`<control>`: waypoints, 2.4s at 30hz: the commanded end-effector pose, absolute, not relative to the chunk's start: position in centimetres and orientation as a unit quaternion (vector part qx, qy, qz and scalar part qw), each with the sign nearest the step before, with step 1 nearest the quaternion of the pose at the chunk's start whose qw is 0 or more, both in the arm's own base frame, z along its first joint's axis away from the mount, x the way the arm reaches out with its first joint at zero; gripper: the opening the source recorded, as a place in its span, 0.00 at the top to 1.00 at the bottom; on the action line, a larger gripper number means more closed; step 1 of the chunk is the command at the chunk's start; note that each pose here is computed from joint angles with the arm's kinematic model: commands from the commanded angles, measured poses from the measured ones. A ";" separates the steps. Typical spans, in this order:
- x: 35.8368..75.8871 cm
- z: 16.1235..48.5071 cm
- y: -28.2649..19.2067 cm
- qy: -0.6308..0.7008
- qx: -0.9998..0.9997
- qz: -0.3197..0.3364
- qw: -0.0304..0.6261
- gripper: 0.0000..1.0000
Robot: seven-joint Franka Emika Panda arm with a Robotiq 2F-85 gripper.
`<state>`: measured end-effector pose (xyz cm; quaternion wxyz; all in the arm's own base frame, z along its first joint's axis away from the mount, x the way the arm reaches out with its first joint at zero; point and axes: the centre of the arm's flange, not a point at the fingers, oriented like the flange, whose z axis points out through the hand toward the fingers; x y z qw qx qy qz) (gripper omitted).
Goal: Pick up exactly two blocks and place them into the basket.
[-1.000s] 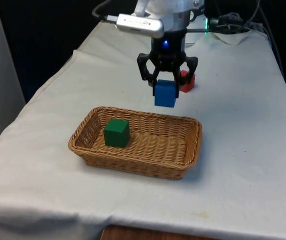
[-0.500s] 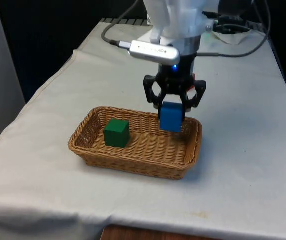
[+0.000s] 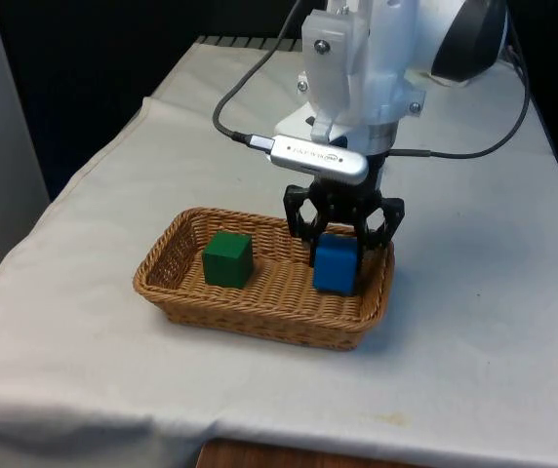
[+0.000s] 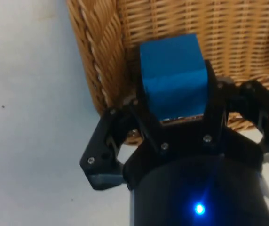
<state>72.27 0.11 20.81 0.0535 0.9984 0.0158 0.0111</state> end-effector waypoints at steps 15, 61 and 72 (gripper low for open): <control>72.2 20.9 0.1 0.016 0.998 0.013 0.056 0.00; 65.2 33.4 -3.2 0.021 0.999 0.033 0.038 0.00; 63.5 34.3 -3.8 0.027 0.998 0.043 0.033 0.00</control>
